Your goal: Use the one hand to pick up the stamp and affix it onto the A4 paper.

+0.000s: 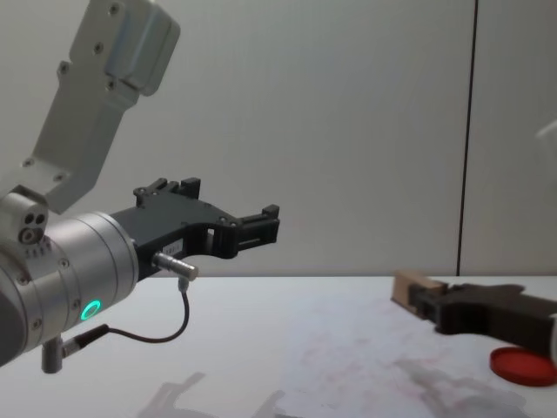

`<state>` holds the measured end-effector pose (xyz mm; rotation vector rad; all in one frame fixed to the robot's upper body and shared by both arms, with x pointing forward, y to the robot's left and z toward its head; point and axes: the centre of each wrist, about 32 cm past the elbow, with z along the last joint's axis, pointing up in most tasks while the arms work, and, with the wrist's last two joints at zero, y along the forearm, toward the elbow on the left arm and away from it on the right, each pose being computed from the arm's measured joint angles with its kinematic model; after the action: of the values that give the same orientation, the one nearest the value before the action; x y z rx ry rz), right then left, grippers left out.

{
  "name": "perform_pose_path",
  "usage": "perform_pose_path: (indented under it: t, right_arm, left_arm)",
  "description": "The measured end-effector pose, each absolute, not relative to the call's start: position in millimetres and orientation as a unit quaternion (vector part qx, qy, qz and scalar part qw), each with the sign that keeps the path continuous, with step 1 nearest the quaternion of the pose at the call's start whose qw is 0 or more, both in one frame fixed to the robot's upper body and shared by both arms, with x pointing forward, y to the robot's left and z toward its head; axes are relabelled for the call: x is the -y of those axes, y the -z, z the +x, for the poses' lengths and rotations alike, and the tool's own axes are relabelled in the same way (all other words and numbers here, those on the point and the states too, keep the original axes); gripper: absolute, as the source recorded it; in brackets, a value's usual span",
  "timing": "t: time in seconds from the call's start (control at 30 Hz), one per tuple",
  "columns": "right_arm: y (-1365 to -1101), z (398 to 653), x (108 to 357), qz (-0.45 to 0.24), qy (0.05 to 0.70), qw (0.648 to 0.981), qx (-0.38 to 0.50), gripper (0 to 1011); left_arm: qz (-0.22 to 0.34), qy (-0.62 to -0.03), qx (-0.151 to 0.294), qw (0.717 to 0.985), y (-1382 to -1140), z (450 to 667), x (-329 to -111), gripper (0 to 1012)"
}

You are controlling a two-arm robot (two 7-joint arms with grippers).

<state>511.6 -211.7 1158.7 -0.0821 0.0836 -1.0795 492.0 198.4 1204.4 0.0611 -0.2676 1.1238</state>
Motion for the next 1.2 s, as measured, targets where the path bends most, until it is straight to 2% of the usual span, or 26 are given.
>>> perform_pose_path:
  t: [0.5,1.2]
  right_arm:
    - [-1148,524,184,-0.074,0.496,0.864,-0.048,217]
    - [-1141,537,173,-0.121,0.489,0.863,-0.043,217]
  left_arm:
    - [0.029,-0.531,0.126,0.837,-1204,492,-198,993]
    - [0.029,-0.531,0.126,0.837,-1204,492,-198,993]
